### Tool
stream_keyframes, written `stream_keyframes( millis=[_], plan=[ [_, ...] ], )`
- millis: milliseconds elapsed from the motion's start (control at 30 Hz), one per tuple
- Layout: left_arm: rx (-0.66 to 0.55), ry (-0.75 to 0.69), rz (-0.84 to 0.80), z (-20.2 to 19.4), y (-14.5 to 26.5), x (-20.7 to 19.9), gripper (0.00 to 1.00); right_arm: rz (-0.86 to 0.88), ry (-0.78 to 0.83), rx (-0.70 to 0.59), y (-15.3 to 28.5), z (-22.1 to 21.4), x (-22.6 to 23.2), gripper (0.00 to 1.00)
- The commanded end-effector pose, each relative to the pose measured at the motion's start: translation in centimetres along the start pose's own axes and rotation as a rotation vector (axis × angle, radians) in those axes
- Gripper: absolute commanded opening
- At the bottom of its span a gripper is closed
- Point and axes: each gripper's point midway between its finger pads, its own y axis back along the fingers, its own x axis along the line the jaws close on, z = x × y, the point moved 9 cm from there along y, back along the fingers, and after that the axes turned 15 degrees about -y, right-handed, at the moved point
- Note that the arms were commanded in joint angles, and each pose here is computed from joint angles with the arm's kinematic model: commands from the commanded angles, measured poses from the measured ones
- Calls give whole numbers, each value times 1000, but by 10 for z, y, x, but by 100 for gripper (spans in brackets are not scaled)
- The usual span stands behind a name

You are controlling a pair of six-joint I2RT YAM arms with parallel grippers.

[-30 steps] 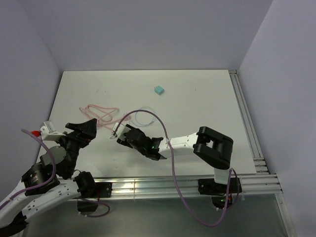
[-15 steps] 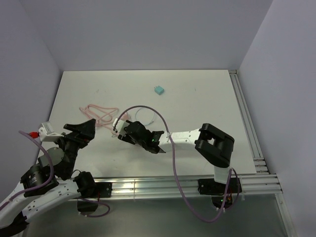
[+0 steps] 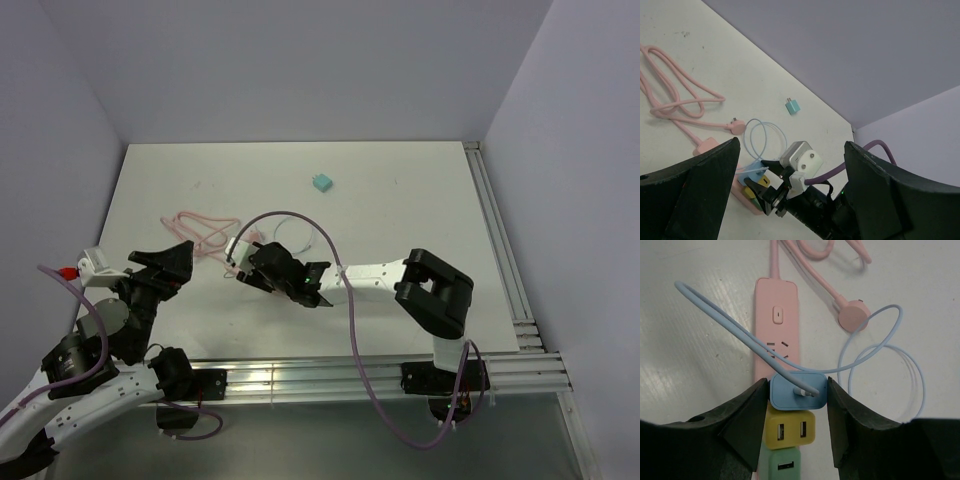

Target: Insert the plug

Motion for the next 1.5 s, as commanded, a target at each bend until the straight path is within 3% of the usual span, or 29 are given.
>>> stream_keyframes(
  millis=[0,1467],
  plan=[
    [-7,-2,-16,0,-1,-3,91,8,-25,3,-8,9,4,0],
    [-3,-8,-23,0,-2,-5,91,61,-81,92,6,-11,9,0]
  ],
)
